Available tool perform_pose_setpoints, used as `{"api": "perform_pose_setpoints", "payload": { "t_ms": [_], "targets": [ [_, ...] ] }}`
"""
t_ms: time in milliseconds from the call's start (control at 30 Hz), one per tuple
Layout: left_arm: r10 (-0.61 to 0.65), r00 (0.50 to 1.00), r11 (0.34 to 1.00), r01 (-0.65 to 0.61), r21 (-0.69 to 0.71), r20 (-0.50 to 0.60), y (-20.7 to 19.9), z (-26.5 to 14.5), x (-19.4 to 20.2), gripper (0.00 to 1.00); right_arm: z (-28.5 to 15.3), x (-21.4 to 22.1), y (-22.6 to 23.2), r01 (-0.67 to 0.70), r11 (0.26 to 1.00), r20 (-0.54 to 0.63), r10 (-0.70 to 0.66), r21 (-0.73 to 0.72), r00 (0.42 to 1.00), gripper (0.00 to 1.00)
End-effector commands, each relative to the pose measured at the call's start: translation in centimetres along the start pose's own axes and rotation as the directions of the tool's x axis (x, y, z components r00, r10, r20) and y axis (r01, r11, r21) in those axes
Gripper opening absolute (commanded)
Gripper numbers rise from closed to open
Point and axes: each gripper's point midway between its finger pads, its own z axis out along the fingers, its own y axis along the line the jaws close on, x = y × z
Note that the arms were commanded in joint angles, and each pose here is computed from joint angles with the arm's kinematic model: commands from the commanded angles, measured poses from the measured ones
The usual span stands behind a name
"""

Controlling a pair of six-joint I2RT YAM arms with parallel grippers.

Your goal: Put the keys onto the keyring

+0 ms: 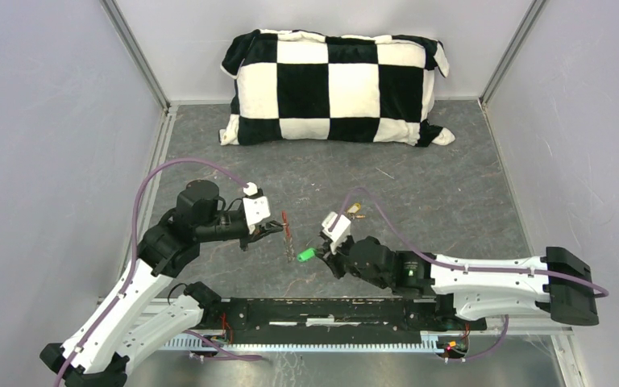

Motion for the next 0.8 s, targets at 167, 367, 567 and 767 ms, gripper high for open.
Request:
{"api": "perform_pose_setpoints", "payload": {
  "t_ms": [167,367,567,767],
  "targets": [
    [-0.037,0.998,0.998,0.034,0.058,0.054,-0.9,0.5,-1.0,0.02,1.5,-8.6,5.5,0.094,0.980,0.120,-0.073,-0.174,0.990,0.00],
    [-0.016,0.999,0.998,0.014,0.068,0.043,-1.2,0.5,-0.2,0.02,1.0,-10.6,5.3,0.047,0.985,0.180,-0.017,-0.163,0.983,0.00],
    [0.008,0.999,0.996,-0.012,0.083,0.042,-1.4,0.6,0.0,0.02,1.1,-12.2,5.2,0.023,0.991,0.190,0.003,-0.134,0.982,0.00],
    [-0.003,1.000,0.998,0.002,0.061,0.022,-0.9,0.7,0.2,0.02,0.8,-13.2,5.5,0.007,0.990,0.199,0.021,-0.139,0.980,0.00]
  ]
}}
